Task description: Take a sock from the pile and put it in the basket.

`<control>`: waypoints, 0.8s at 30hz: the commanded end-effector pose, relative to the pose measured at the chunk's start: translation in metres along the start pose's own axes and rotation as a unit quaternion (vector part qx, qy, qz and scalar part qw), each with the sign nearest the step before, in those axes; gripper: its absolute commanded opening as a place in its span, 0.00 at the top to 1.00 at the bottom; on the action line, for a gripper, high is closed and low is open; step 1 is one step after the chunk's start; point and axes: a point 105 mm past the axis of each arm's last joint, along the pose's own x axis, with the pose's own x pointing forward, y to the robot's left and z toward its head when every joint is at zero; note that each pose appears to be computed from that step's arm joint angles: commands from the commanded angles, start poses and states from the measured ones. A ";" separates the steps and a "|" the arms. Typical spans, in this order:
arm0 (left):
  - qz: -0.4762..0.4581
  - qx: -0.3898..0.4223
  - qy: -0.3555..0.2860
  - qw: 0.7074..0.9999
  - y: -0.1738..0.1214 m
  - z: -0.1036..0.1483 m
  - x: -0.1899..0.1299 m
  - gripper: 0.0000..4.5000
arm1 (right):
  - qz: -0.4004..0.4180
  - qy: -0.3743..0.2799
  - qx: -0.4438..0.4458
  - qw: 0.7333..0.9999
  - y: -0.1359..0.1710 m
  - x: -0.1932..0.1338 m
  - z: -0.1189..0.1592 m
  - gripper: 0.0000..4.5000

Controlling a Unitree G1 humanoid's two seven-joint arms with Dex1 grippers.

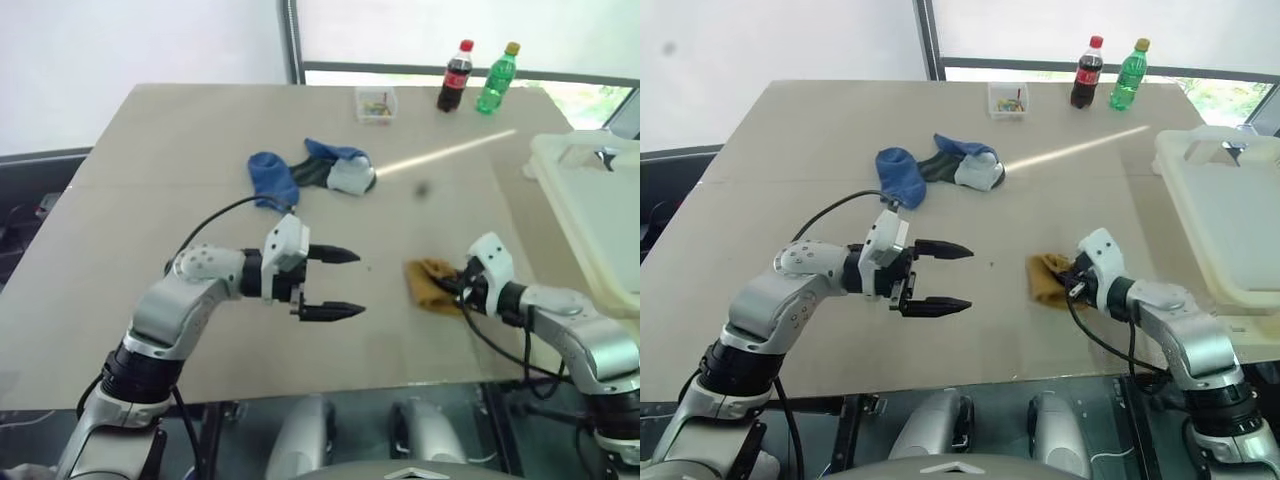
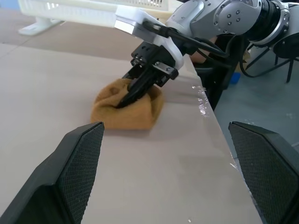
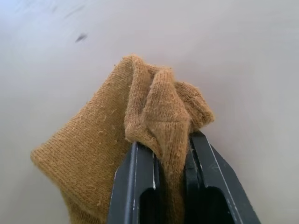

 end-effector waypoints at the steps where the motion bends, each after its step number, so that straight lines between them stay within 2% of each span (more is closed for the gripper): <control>1: 0.020 0.032 -0.022 0.999 0.001 0.014 0.005 0.00 | -0.032 -0.082 0.061 0.994 -0.017 -0.013 0.034 0.99; 5: 0.056 0.037 -0.040 0.997 0.009 0.016 0.011 0.00 | -0.072 -0.208 0.127 0.967 -0.046 -0.044 0.078 0.99; 8: 0.073 0.036 -0.056 0.995 0.013 0.020 0.016 0.00 | -0.157 -0.282 0.140 0.936 -0.085 -0.073 0.106 0.99; 11: 0.090 0.035 -0.070 0.993 0.019 0.023 0.019 0.00 | -0.255 -0.324 0.143 0.900 -0.123 -0.096 0.125 0.99; 15: 0.110 0.036 -0.078 0.990 0.026 0.026 0.018 0.00 | -0.378 -0.342 0.176 0.842 -0.168 -0.114 0.134 0.99; 18: 0.123 0.035 -0.080 0.988 0.031 0.027 0.017 0.00 | -0.466 -0.318 0.202 0.801 -0.201 -0.120 0.127 0.99; 22: 0.131 0.031 -0.083 0.987 0.030 0.026 0.015 0.00 | -0.498 -0.301 0.237 0.778 -0.230 -0.111 0.126 0.99; 24: 0.130 0.033 -0.083 0.987 0.028 0.025 0.014 0.00 | -0.509 -0.287 0.241 0.775 -0.238 -0.108 0.122 0.99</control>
